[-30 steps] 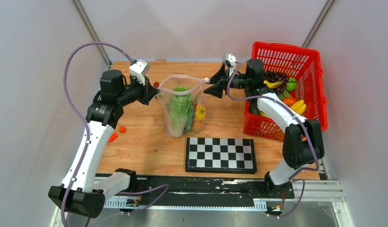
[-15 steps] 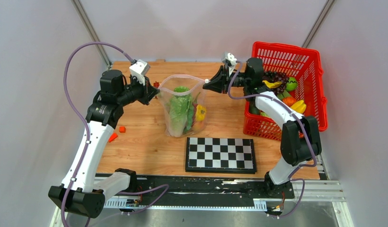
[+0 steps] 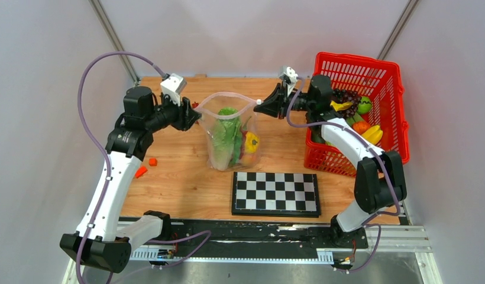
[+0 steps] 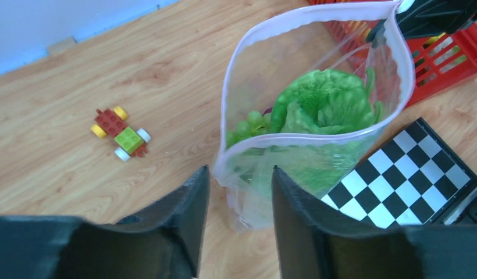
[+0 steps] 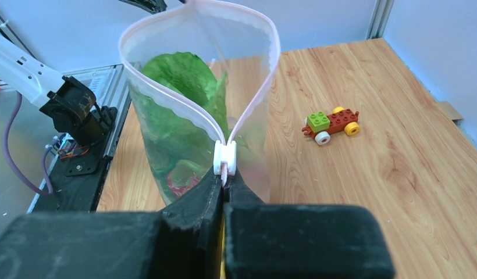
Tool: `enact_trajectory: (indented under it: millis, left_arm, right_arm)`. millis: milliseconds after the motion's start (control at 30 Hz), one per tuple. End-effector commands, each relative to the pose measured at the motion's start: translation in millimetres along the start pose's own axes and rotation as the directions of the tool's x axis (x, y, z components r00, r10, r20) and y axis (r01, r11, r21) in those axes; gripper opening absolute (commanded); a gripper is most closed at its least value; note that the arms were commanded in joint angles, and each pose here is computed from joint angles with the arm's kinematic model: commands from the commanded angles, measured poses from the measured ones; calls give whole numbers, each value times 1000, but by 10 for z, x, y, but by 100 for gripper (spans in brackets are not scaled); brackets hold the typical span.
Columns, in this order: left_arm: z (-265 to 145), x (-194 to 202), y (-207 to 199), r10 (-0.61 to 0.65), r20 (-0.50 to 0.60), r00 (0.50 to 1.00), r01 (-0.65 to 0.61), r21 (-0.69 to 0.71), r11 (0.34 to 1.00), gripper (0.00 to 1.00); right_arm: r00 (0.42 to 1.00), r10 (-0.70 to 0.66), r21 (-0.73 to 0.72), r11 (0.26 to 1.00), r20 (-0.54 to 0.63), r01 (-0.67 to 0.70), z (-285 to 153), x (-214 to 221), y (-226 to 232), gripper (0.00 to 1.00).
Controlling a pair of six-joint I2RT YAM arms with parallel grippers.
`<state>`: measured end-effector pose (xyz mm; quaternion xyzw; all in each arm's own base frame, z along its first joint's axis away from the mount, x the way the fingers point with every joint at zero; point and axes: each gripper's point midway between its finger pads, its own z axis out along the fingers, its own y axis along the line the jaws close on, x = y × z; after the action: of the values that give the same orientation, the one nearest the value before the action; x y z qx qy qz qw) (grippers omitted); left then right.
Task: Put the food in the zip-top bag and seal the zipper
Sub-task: Zip the zipper food storage bag at the center of the board.
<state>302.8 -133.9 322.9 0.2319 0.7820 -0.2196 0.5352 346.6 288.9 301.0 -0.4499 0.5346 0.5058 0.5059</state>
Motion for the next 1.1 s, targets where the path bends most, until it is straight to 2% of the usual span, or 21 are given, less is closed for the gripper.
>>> enact_trajectory:
  millis: [0, 33, 133, 267, 333, 467, 667, 1067]
  left_arm:
    - [-201, -524, -106, 60, 130, 990, -63, 19, 998, 59]
    - [-229, -628, -138, 67, 158, 985, -73, 29, 997, 65]
    - [-259, -903, -267, 76, 236, 969, -101, 93, 991, 73]
    - [-278, -1227, -605, 98, 341, 935, -194, 259, 946, 76]
    - [-229, -1300, -744, 149, 371, 916, -264, 279, 923, 76]
    - [-56, -1282, -986, 260, 375, 890, -389, 325, 862, 80]
    - [209, -1178, -1236, 282, 393, 875, -454, 465, 760, 82]
    - [674, -994, -1359, 360, 340, 869, -491, 496, 716, 78]
  right_arm:
    - [995, -95, -5, 995, 30, 95, 36, -309, 219, 0]
    - [995, -100, -10, 995, 21, 100, 57, -293, 239, 0]
    - [997, -73, -3, 997, -9, 73, 90, -199, 210, 0]
    - [998, -67, -10, 998, -13, 67, 111, -174, 247, 0]
    - [996, -83, -16, 996, -12, 83, 126, -190, 277, 0]
    - [994, -109, -32, 994, -22, 109, 166, -219, 304, 0]
    - [989, -143, -52, 989, -35, 141, 187, -335, 364, 0]
    - [976, -218, -88, 972, -16, 216, 207, -546, 634, 0]
